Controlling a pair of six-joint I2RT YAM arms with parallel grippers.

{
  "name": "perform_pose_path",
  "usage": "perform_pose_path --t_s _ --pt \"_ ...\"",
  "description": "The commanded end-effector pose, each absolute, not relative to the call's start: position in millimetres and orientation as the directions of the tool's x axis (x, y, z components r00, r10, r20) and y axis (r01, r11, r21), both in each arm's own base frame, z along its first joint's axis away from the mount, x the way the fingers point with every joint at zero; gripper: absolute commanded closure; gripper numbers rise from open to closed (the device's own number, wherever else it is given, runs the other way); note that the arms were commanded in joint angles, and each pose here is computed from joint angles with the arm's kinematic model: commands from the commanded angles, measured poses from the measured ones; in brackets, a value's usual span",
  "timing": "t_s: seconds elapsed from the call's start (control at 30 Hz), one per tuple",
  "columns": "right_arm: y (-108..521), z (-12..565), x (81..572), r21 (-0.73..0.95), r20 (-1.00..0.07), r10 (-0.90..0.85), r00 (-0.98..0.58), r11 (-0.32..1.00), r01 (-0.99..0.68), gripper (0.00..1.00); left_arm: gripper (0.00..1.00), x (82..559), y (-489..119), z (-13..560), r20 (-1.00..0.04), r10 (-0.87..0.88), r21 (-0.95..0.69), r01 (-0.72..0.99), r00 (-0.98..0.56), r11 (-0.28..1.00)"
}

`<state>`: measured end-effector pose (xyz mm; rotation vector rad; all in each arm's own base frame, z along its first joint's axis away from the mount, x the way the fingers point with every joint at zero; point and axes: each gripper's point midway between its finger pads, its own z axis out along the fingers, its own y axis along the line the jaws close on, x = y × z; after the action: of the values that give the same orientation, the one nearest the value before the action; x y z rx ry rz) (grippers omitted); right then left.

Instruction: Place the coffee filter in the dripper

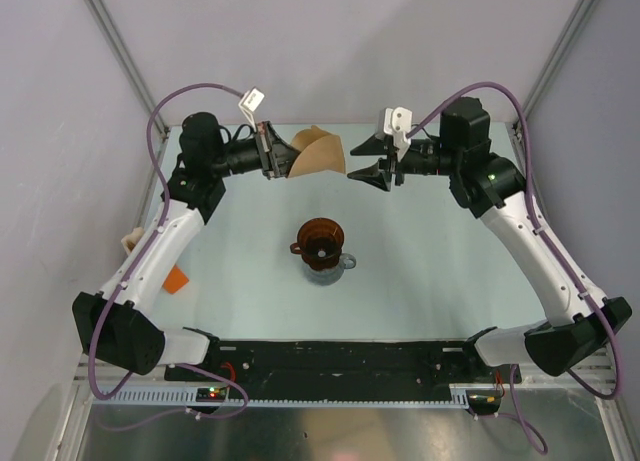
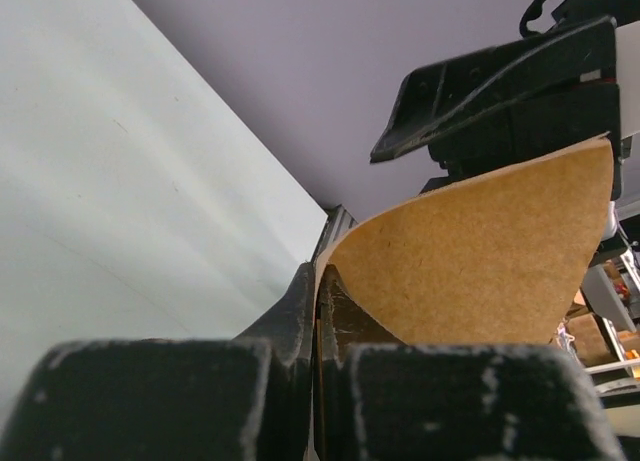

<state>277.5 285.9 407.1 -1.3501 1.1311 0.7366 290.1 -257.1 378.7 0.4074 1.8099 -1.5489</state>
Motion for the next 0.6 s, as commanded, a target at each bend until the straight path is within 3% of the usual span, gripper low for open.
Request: perform_pose_path --t_s 0.0,0.2,0.57 --pt "287 412 267 -0.366 -0.922 -0.178 0.345 0.103 -0.925 0.52 1.00 283 -256 414 -0.726 -0.225 -0.686 0.705 -0.649 0.178" --pt "295 410 272 -0.366 -0.923 -0.173 0.345 0.112 -0.924 0.59 1.00 284 -256 417 -0.725 -0.228 -0.687 0.707 -0.650 0.172" --pt "300 410 281 -0.367 -0.923 -0.173 0.343 0.132 -0.921 0.88 1.00 282 -257 416 -0.728 -0.228 -0.684 0.709 -0.647 0.172"
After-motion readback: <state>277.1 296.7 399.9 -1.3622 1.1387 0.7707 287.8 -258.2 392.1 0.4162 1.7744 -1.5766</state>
